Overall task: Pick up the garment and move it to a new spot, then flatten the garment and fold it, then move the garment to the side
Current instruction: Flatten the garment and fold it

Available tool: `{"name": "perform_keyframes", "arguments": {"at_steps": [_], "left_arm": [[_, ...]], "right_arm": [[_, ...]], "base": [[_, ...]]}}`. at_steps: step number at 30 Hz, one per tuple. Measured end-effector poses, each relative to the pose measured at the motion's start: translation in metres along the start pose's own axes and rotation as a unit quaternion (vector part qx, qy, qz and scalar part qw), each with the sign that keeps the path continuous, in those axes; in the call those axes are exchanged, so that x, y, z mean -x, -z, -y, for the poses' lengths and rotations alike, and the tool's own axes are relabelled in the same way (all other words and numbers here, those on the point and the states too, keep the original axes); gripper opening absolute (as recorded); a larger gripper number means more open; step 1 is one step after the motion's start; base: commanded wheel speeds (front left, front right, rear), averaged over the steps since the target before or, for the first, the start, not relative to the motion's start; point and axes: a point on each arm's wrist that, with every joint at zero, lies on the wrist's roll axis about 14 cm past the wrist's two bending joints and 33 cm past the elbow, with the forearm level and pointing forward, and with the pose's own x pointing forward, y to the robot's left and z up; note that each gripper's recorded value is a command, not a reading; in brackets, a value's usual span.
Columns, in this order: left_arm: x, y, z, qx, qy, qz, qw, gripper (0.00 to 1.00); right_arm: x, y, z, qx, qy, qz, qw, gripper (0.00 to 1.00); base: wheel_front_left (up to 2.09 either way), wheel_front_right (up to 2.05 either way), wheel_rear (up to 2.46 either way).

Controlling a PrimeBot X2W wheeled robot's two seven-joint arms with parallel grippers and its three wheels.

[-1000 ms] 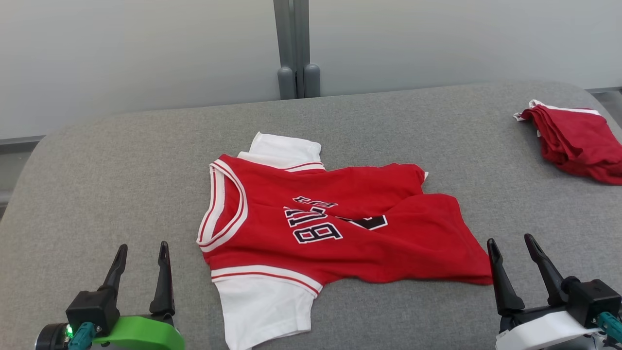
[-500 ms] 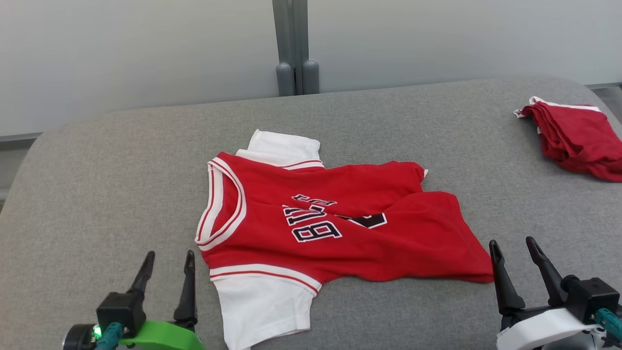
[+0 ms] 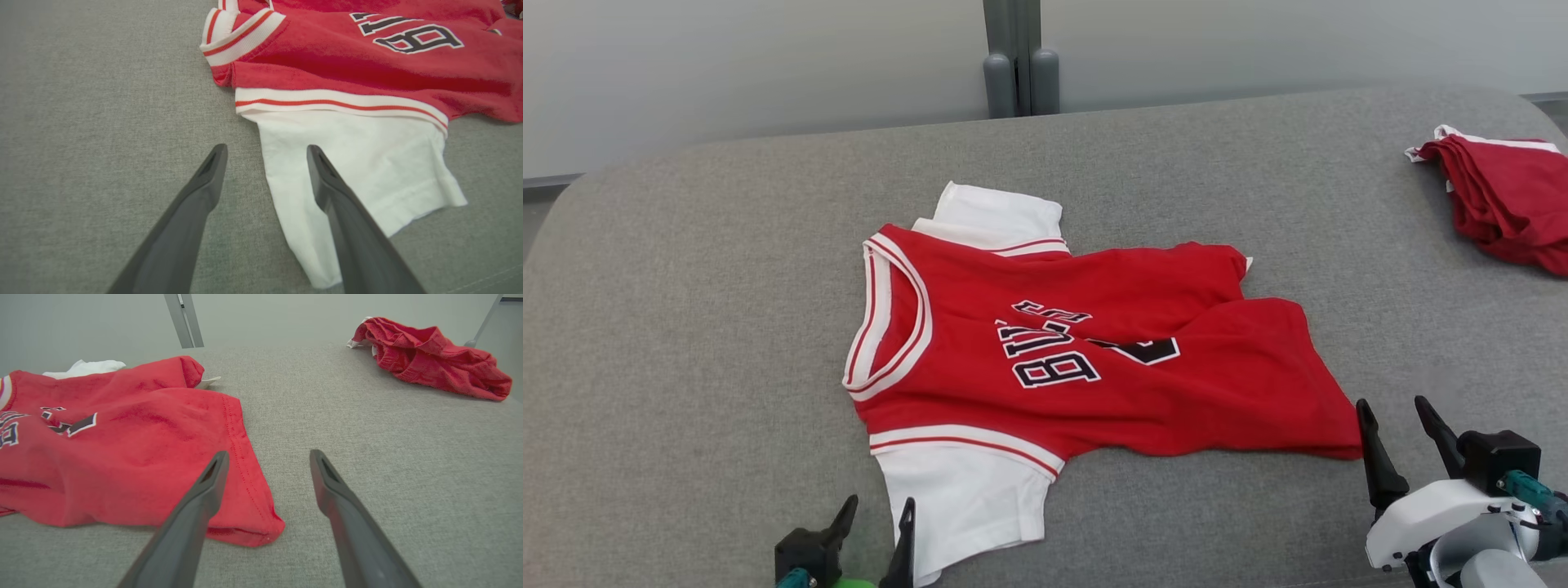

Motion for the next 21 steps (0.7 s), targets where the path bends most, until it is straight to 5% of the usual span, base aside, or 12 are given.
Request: {"name": "perform_keyframes", "arguments": {"at_steps": [14, 15, 16, 17, 18, 19, 21], "left_arm": [[0.003, 0.049, 0.017, 0.032, 0.02, -0.068, 0.997, 1.0], [0.003, 0.049, 0.019, 0.039, 0.021, -0.069, 0.997, 1.0], [0.003, 0.05, 0.02, 0.046, 0.022, -0.069, 0.996, 1.0], [0.002, 0.05, 0.022, 0.05, 0.025, -0.071, 0.996, 0.57], [0.001, 0.05, 0.024, 0.052, 0.028, -0.071, 0.996, 0.22], [0.001, 0.05, 0.025, 0.053, 0.03, -0.072, 0.996, 0.0], [-0.001, 0.048, 0.03, 0.064, 0.037, -0.067, 0.995, 0.0]], "right_arm": [[-0.001, 0.067, -0.006, -0.036, 0.012, -0.109, 0.993, 1.0], [-0.001, 0.069, -0.009, -0.042, 0.011, -0.111, 0.993, 0.79], [-0.002, 0.07, -0.01, -0.049, 0.011, -0.111, 0.993, 0.41], [-0.003, 0.07, -0.013, -0.055, 0.01, -0.111, 0.992, 0.15], [-0.004, 0.069, -0.015, -0.059, 0.007, -0.109, 0.992, 0.0], [-0.005, 0.067, -0.017, -0.06, 0.004, -0.107, 0.992, 0.0], [-0.008, 0.059, -0.022, -0.067, -0.002, -0.093, 0.993, 0.0]], "base": [[0.0, 0.0, 0.0], [0.0, 0.0, 0.0], [0.0, 0.0, 0.0], [0.0, 0.0, 0.0], [0.0, 0.0, 0.0], [0.0, 0.0, 0.0], [0.0, 0.0, 0.0]]}}
